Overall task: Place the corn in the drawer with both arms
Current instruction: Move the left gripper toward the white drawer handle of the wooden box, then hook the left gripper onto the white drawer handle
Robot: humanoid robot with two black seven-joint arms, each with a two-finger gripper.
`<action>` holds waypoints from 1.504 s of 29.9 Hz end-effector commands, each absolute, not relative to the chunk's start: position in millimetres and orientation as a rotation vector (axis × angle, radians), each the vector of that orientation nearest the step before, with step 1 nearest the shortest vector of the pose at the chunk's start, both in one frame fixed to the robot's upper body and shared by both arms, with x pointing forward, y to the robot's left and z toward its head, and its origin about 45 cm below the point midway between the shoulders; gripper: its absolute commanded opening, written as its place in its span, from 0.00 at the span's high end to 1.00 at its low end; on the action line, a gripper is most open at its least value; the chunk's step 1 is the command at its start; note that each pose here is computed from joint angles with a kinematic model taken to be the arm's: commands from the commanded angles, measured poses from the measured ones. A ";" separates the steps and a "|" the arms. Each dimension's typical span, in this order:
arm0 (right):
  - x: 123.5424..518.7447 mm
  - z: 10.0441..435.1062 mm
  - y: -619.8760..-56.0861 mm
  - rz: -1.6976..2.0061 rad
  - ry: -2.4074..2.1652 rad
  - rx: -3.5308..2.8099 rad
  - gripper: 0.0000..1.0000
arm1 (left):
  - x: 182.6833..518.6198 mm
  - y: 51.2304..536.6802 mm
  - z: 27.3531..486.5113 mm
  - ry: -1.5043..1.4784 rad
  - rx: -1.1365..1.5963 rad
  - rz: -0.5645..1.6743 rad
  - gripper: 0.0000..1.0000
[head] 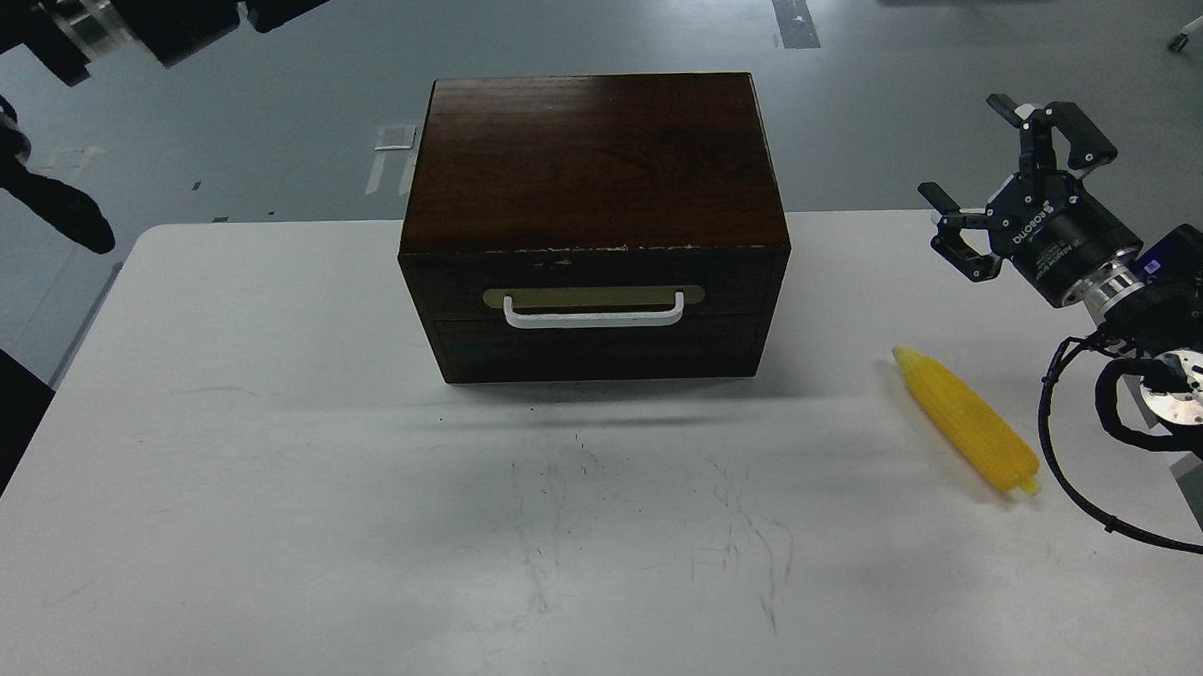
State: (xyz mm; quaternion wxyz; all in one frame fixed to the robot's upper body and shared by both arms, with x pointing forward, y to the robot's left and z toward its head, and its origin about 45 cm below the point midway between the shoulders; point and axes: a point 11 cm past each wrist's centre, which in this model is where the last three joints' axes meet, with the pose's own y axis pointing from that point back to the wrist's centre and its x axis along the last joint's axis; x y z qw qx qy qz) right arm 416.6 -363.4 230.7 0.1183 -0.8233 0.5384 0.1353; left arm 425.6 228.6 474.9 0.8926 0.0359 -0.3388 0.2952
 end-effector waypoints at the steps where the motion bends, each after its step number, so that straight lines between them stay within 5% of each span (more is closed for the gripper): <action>1: 417.3 231.9 -363.0 0.392 1.573 -2.408 0.00 | 414.1 196.7 486.1 -0.890 0.161 0.511 0.02; 13: 417.1 238.0 -371.5 0.369 1.589 -2.408 0.00 | 385.2 77.0 465.9 -1.507 0.481 -0.023 0.02; 25: 415.7 236.8 -374.5 0.370 1.599 -2.407 0.00 | 353.8 10.7 384.8 -1.615 0.703 -0.506 0.02; 45: 413.0 235.6 -381.0 0.369 1.619 -2.405 0.00 | 378.7 37.7 308.3 -1.609 0.979 -0.709 0.02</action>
